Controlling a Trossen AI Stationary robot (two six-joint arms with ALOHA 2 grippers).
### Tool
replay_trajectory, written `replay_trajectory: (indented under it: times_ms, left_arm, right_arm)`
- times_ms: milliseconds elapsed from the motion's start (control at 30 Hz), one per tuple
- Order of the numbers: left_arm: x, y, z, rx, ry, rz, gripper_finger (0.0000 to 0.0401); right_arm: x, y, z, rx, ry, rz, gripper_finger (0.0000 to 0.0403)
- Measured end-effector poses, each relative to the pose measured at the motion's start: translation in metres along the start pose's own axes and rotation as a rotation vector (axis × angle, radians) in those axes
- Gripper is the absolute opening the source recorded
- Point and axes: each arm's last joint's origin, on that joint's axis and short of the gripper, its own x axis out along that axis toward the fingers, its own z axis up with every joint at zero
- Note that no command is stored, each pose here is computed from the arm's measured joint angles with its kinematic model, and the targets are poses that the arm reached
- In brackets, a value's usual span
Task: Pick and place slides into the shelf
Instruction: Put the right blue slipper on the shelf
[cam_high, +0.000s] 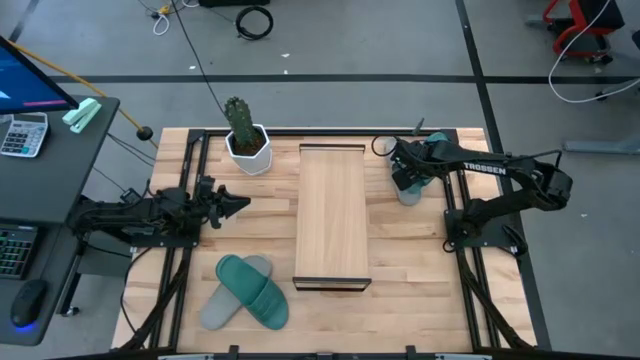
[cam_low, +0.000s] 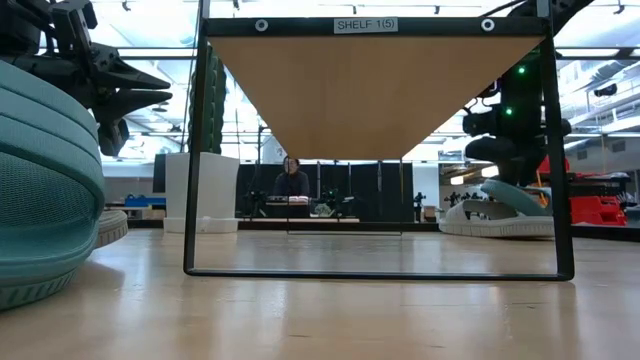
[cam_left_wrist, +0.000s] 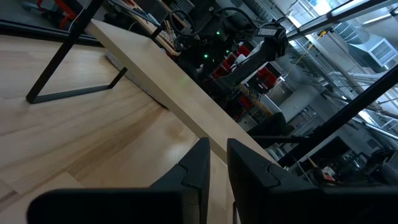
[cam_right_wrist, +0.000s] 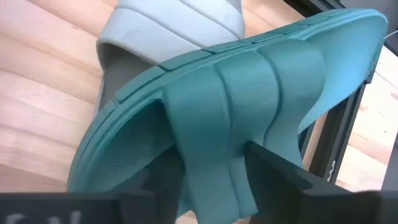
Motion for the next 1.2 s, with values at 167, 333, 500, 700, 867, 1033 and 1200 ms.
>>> replay_trajectory:
  times_ms: [167, 333, 500, 700, 867, 1033, 1200]
  left_arm:
    - [0.000, 0.000, 0.000, 0.001, 0.003, 0.002, 0.0058]
    - [0.000, 0.000, 0.000, 0.001, 0.006, 0.003, 0.0053]
    - [0.000, 0.000, 0.000, 0.001, 0.007, 0.004, 0.0054]
    - [0.000, 0.000, -0.001, 0.002, 0.007, 0.005, 0.0053]
    - [0.000, 0.000, 0.000, 0.002, 0.007, 0.005, 0.0052]
    - [0.000, 0.000, 0.000, 0.002, 0.007, 0.005, 0.0055]
    - [0.000, 0.000, 0.000, 0.002, 0.007, 0.005, 0.0051]
  right_arm:
    - [0.000, 0.000, 0.000, -0.006, 0.003, 0.007, 0.0101]
    - [0.000, 0.001, 0.000, -0.023, 0.005, 0.013, 0.0045]
    - [-0.002, -0.001, 0.000, -0.027, -0.005, 0.020, 0.0010]
    - [-0.012, -0.006, -0.002, -0.004, -0.040, 0.052, 0.0010]
    - [-0.023, -0.010, 0.001, 0.029, -0.077, 0.098, 0.0007]
    - [-0.035, -0.014, 0.003, 0.052, -0.103, 0.142, 0.0006]
    - [-0.041, -0.018, 0.003, 0.071, -0.119, 0.154, 0.0005]
